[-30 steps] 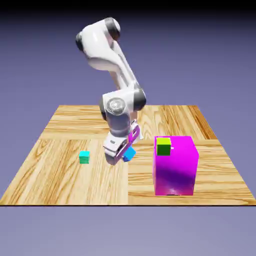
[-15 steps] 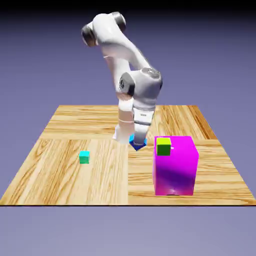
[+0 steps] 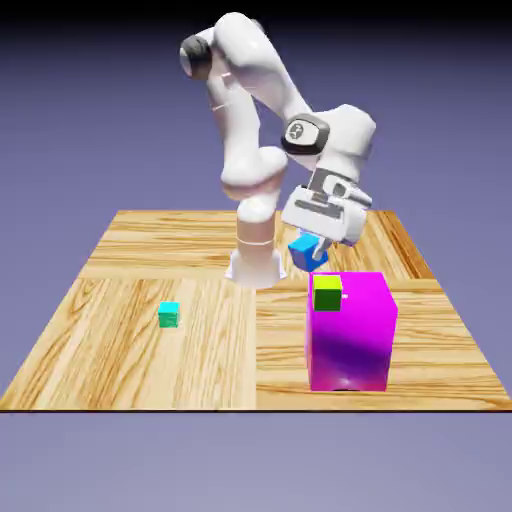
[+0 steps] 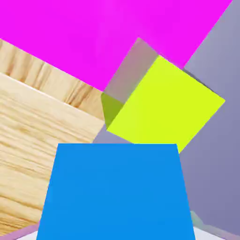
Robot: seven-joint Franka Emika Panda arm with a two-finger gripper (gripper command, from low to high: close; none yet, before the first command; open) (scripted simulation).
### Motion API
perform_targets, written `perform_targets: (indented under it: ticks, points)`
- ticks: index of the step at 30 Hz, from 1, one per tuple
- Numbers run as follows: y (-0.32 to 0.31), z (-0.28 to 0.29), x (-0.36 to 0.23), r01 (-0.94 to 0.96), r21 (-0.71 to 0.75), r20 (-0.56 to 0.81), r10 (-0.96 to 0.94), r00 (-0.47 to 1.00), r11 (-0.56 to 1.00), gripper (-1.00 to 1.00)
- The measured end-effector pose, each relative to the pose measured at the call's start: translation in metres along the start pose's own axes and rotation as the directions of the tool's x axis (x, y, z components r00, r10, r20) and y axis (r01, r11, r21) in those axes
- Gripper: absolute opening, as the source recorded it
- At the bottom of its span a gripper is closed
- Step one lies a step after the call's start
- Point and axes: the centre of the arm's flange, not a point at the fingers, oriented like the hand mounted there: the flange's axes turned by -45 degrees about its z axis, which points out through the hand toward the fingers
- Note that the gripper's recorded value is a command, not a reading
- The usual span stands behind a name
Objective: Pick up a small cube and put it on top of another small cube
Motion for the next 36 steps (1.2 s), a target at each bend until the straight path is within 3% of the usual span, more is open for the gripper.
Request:
perform_targets:
  ticks: [8,20,27,36]
  points:
    - [0.008,-0.032,0.043,0.32,-0.079,0.203,-0.299,0.932,0.944,-1.0]
    - [-0.026,-0.106,-0.029,0.31,-0.142,0.398,-0.232,0.888,0.94,-1.0]
    - [-0.043,-0.107,-0.07,0.264,-0.178,0.425,-0.168,0.889,0.948,-1.0]
    - [-0.035,-0.057,-0.078,0.227,-0.176,0.365,-0.151,0.919,0.958,-1.0]
